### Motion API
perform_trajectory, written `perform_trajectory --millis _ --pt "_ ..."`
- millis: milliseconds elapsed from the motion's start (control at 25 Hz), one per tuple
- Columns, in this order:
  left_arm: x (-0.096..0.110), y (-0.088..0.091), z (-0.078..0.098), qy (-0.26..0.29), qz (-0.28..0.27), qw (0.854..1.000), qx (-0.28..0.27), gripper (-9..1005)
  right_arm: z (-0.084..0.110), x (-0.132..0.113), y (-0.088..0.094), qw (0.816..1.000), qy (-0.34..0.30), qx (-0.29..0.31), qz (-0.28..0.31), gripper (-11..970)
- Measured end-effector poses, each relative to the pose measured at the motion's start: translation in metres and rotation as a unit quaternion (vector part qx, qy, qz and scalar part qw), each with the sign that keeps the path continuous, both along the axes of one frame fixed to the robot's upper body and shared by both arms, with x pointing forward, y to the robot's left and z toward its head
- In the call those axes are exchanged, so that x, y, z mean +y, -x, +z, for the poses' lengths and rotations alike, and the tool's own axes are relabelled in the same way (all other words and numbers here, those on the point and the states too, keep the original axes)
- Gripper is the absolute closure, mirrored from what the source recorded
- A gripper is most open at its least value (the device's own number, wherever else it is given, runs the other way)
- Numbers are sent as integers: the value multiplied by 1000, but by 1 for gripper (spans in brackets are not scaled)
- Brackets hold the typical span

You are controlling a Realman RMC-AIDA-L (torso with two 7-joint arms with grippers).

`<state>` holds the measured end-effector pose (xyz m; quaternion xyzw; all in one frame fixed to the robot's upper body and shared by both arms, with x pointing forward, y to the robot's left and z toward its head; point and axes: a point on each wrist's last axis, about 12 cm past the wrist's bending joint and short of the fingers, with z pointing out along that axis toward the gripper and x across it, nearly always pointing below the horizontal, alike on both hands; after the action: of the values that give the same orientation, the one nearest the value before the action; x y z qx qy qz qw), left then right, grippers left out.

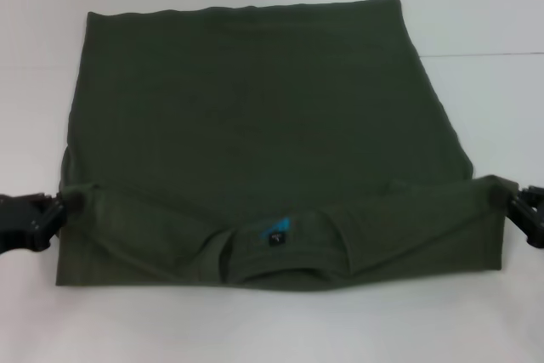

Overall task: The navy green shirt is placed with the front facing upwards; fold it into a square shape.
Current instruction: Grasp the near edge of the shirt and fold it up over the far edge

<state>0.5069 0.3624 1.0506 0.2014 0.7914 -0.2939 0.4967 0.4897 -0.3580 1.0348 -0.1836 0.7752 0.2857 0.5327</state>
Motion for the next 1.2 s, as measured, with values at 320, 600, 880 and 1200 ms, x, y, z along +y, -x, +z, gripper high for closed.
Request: perform_trajectory --millis 320,600,880,1200 --pt "0 -26 1 -16 63 998 -23 986 14 8 -35 999 0 -30 -22 906" --pt "4 -40 2 -25 118 992 -40 986 27 12 -69 999 13 -27 -45 906" --pt "-10 -65 6 -47 133 989 -45 986 28 36 -100 997 54 -13 -44 906" --pt "-25 -91 12 -70 145 986 -52 985 33 47 -121 995 69 -15 -69 906"
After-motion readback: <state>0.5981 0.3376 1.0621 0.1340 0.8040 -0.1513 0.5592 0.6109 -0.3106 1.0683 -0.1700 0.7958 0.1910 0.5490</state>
